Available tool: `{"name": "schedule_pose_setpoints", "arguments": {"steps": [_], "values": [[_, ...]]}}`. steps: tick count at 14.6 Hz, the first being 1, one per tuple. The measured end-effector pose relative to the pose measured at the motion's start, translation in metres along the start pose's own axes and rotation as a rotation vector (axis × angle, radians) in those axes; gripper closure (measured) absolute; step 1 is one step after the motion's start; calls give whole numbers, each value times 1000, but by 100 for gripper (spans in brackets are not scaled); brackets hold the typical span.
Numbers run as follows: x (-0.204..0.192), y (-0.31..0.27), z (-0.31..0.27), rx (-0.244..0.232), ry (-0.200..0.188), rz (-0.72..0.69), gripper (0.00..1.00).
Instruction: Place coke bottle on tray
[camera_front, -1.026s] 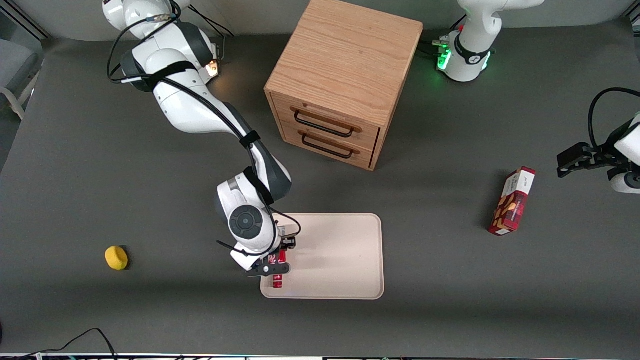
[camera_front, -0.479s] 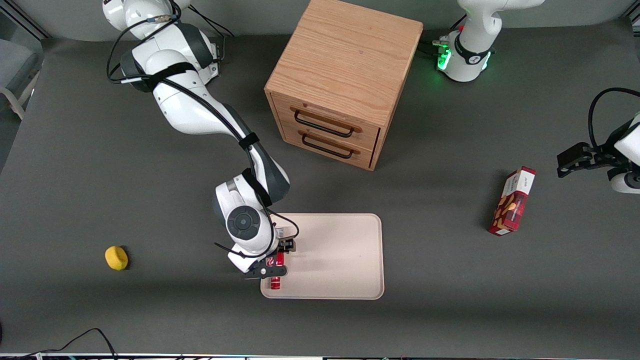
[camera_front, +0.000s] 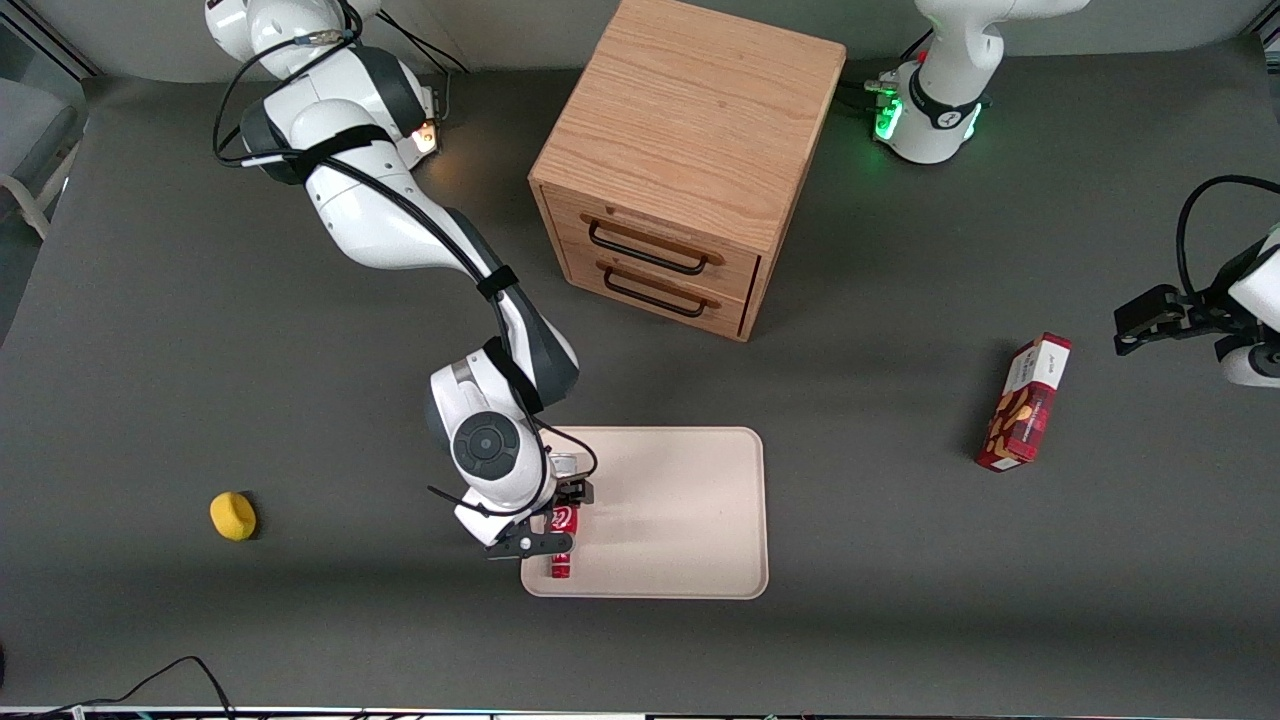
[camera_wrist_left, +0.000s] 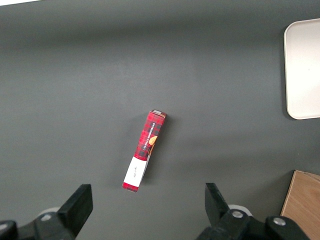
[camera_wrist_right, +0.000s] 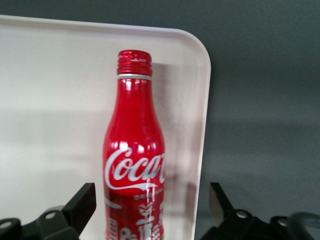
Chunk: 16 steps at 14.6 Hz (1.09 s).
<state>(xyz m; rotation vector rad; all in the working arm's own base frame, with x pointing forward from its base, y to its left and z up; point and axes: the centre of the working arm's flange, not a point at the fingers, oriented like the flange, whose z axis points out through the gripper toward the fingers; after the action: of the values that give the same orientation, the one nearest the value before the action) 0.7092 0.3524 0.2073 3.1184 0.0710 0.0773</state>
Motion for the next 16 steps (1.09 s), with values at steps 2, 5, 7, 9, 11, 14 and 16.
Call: {"name": "schedule_pose_setpoints", "arguments": {"steps": [2,5,7,9,11,14,16], "values": [[0,0,0,0,0,0,0],[0,0,0,0,0,0,0],[0,0,0,0,0,0,0],[0,0,0,0,0,0,0],[0,0,0,0,1,0,0],[1,0,-1,1,4,1,0],[3,-1,-10,7,18,3,0]]}}
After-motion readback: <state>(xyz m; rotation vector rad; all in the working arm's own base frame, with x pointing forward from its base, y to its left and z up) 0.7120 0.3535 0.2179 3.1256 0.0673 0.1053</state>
